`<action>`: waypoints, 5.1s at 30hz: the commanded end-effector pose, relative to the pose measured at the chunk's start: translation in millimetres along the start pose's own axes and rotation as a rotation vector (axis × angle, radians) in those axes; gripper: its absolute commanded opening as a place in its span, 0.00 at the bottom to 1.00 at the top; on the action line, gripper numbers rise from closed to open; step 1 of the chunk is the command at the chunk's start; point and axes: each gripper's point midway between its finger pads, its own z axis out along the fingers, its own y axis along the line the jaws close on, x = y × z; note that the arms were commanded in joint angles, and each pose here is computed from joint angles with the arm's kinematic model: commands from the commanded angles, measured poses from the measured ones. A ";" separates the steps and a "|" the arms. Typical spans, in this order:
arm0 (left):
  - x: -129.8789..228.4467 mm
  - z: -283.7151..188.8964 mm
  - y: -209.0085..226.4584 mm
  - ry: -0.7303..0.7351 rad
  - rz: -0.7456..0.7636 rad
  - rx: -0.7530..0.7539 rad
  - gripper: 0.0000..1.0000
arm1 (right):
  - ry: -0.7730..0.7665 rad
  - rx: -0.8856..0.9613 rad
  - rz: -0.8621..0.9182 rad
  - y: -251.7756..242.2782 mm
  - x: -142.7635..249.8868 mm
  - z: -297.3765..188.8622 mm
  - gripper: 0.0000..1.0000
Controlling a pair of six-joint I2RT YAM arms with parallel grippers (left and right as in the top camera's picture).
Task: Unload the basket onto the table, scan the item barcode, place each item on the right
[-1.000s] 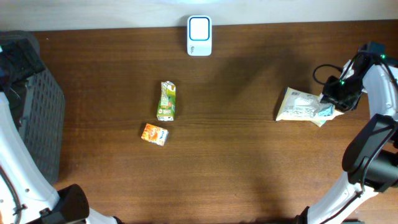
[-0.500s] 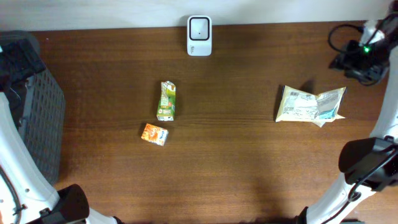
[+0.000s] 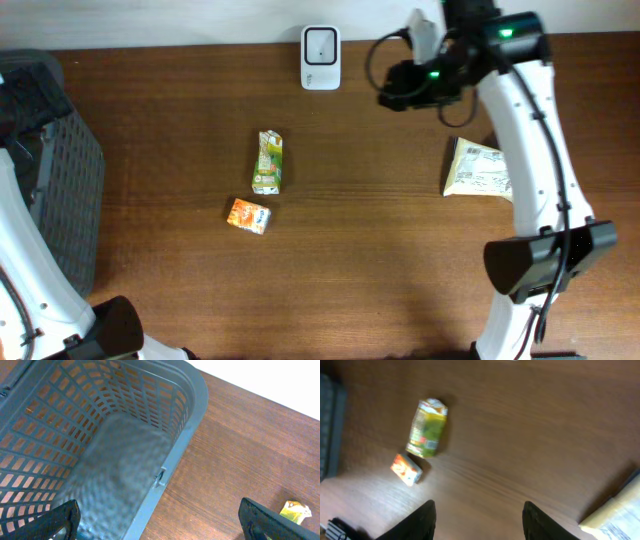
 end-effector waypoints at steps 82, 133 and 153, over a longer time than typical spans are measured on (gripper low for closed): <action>-2.2 -0.8 1.2 -0.007 0.012 -0.002 0.99 | 0.382 0.175 -0.096 87.8 110.4 297.3 0.13; -2.3 -0.8 1.2 -0.008 0.012 -0.002 0.99 | 0.355 0.006 -0.371 87.5 71.6 244.2 0.50; -2.3 -0.8 1.1 -0.008 0.012 -0.001 0.99 | 0.003 1.200 -0.480 23.1 29.6 170.4 0.04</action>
